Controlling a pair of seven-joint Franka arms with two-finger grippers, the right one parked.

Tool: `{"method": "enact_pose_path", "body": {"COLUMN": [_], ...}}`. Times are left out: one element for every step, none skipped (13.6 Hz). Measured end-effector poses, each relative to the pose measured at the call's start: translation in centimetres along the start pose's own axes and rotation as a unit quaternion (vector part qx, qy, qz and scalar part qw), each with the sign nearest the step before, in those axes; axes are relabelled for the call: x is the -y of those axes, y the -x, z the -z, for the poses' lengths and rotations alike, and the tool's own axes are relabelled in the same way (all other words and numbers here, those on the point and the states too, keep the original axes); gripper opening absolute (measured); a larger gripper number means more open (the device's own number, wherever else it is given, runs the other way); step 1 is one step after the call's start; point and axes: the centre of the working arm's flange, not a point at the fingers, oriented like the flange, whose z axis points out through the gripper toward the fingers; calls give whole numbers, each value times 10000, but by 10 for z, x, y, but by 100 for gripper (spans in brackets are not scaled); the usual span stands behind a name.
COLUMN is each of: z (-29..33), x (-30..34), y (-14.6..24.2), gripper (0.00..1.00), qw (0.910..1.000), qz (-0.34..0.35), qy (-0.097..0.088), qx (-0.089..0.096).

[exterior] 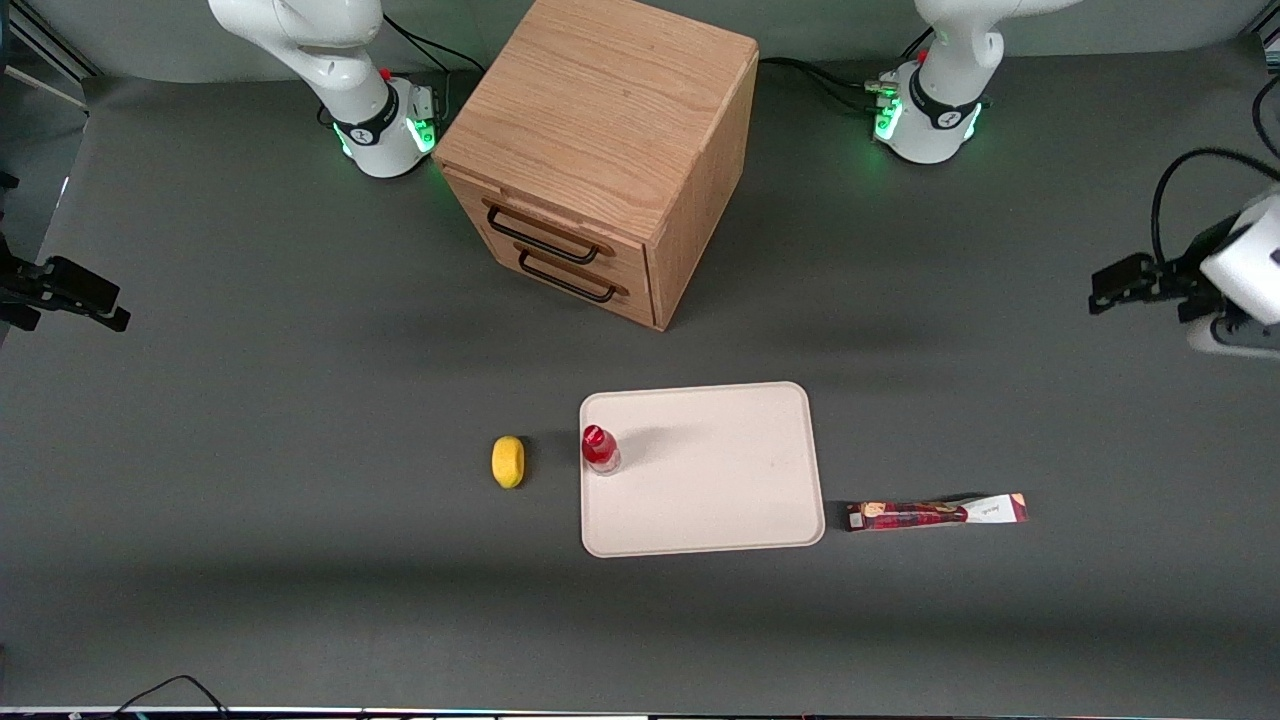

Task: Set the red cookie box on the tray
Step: 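Move the open left gripper down over the red plaid shortbread box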

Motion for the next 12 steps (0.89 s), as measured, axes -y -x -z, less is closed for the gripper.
{"method": "enact_pose_path", "body": {"z": [-10, -22, -37, -54, -71, -87, -103, -119, -132, -143, -154, -168], "x": [0, -1, -3, -3, -3, -4, -6, -11, -16, -22, -27, -30], "y": [-17, -36, -54, -71, -87, -101, -112, -122, -131, -139, -147, -154], "gripper": [100, 100, 100, 100, 100, 100, 100, 100, 100, 100, 100, 100], "qw": [10000, 9999, 9995, 9981, 9954, 9905, 9835, 9729, 9578, 9378, 9168, 8950], "qz": [-40, -128, -302, -584, -937, -1347, -1791, -2298, -2859, -3447, -3960, -4417], "qy": [38, 85, 133, 175, 205, 216, 178, 50, -100, -211, -289, -353], "qx": [-4, 7, 17, -16, -73, -145, -205, -238, -275, -342, -425, -520]}}
